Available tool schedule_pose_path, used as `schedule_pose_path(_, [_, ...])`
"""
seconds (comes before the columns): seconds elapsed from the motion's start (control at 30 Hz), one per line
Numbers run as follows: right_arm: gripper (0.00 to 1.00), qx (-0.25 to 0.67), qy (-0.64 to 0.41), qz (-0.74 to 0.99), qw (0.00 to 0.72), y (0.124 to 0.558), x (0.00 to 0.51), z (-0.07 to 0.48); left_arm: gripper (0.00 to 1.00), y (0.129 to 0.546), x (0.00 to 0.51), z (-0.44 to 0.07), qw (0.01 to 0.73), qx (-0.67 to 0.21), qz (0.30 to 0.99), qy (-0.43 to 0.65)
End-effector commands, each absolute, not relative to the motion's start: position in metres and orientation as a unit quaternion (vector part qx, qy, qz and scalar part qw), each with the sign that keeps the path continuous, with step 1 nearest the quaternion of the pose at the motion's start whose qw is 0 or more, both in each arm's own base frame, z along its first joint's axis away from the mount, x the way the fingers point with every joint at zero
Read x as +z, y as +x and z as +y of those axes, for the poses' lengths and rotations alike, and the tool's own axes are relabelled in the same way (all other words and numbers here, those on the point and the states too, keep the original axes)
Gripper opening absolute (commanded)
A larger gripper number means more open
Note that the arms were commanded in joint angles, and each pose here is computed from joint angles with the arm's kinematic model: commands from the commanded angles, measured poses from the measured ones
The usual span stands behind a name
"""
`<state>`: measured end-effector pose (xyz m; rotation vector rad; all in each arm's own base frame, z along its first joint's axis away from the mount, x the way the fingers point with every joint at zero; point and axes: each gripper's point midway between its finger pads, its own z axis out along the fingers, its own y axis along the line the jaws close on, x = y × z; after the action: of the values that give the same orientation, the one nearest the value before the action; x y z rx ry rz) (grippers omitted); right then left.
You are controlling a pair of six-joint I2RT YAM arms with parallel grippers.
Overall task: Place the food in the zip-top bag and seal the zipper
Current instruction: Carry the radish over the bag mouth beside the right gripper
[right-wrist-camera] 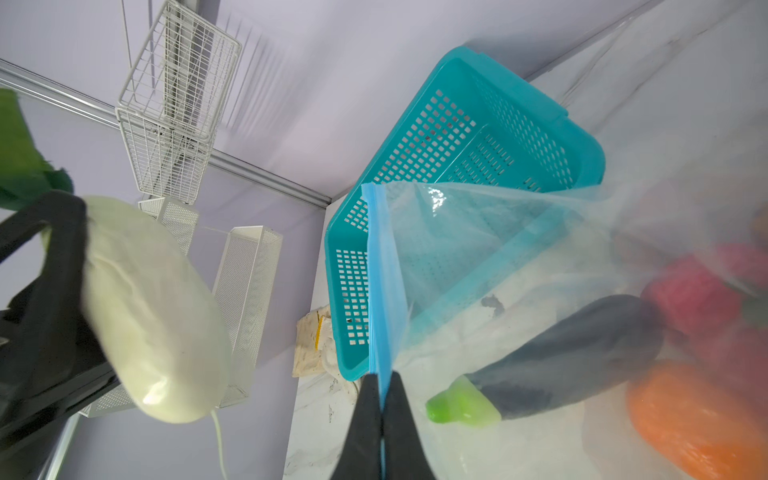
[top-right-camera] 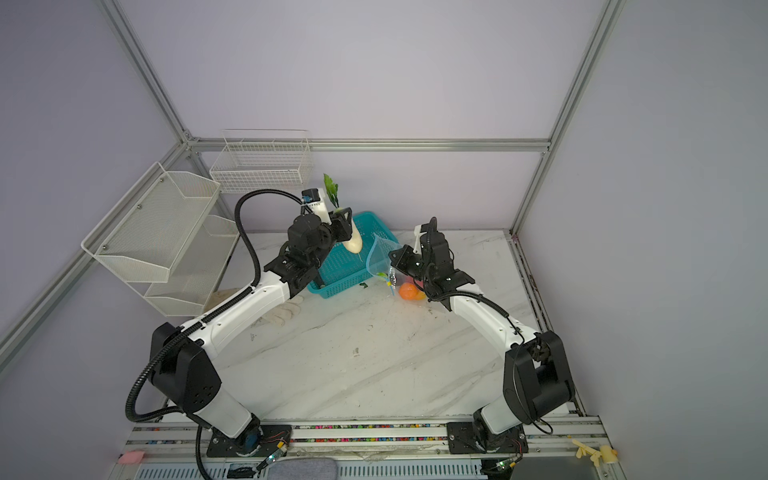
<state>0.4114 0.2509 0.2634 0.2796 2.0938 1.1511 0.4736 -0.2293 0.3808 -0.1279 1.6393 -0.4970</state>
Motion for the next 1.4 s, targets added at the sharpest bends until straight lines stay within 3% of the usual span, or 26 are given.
schedule_pose_path(0.0, [0.00,0.475,0.113,0.794,0.363,0.417,0.282,0.256,0.42,0.458,0.407,-0.237,0.694,-0.221,0.684,-0.044])
schedule_pose_path(0.23, [0.00,0.506,0.148,0.785,0.327,0.417,0.287,0.261,0.41,0.450,0.404,-0.265,0.712,-0.223,0.665,-0.017])
schedule_pose_path(0.63, [0.00,0.478,0.316,0.767,0.287,0.425,0.280,0.225,0.42,0.463,0.389,-0.284,0.713,-0.231,0.662,-0.019])
schedule_pose_path(1.37, [0.00,0.497,0.334,0.748,0.286,0.426,0.299,0.222,0.42,0.468,0.379,-0.309,0.707,-0.291,0.642,-0.056])
